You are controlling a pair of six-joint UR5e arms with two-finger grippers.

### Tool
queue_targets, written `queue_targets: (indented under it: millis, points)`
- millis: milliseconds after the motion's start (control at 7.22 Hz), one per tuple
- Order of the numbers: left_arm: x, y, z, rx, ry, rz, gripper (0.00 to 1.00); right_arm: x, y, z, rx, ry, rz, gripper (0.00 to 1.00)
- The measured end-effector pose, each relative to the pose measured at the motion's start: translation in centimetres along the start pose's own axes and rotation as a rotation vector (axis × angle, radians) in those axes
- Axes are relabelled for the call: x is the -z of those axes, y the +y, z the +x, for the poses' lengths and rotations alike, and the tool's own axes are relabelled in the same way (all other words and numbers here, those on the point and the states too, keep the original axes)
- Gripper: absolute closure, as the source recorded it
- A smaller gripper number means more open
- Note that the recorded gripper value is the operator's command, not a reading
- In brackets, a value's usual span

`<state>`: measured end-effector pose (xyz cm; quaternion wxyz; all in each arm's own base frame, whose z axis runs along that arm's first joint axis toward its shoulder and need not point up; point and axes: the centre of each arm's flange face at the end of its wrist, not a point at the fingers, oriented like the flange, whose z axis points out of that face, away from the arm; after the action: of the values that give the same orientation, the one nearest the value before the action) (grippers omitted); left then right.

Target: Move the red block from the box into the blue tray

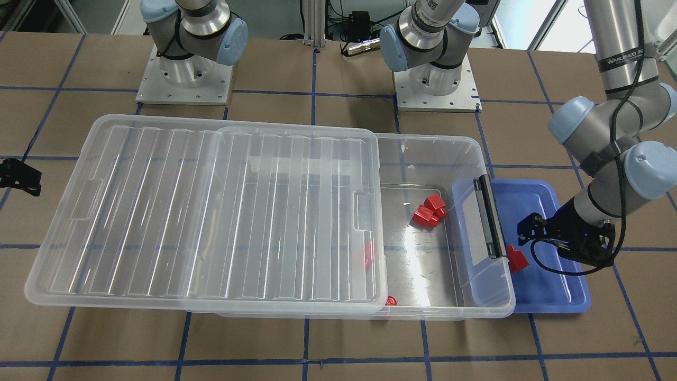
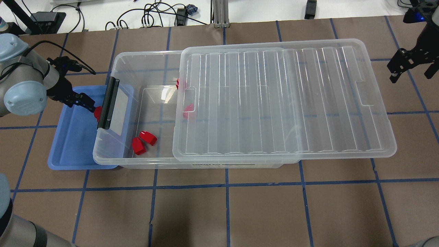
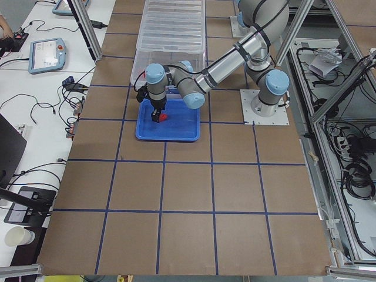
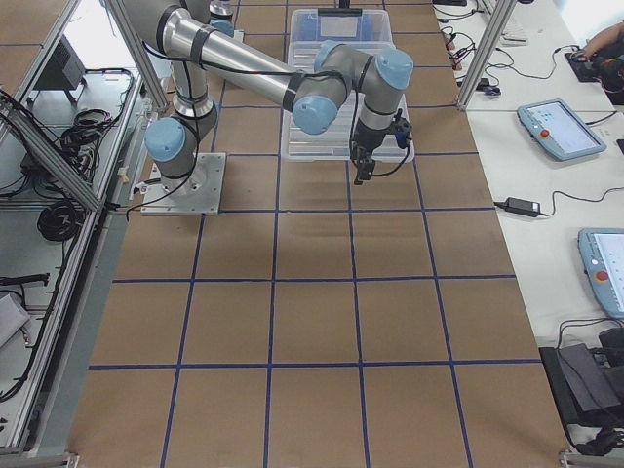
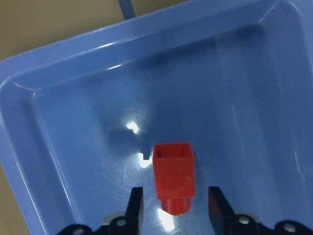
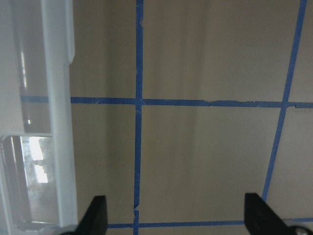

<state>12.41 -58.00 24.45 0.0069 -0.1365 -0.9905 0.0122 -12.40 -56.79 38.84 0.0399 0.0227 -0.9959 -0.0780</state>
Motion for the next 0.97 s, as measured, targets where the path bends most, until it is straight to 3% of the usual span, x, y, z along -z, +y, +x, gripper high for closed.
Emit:
queue_targets:
  millis: [554, 969]
  points:
    - [7.7, -0.5, 1.5, 0.097, 0.012, -0.07, 0.0, -3.5, 0.1, -0.6, 0.0, -0.025, -0.039, 0.0]
    - [13.8, -1.8, 10.1, 0.157, -0.003, -0.084, 0.0, -4.1, -0.3, -1.6, 0.006, -0.021, -0.021, 0.0]
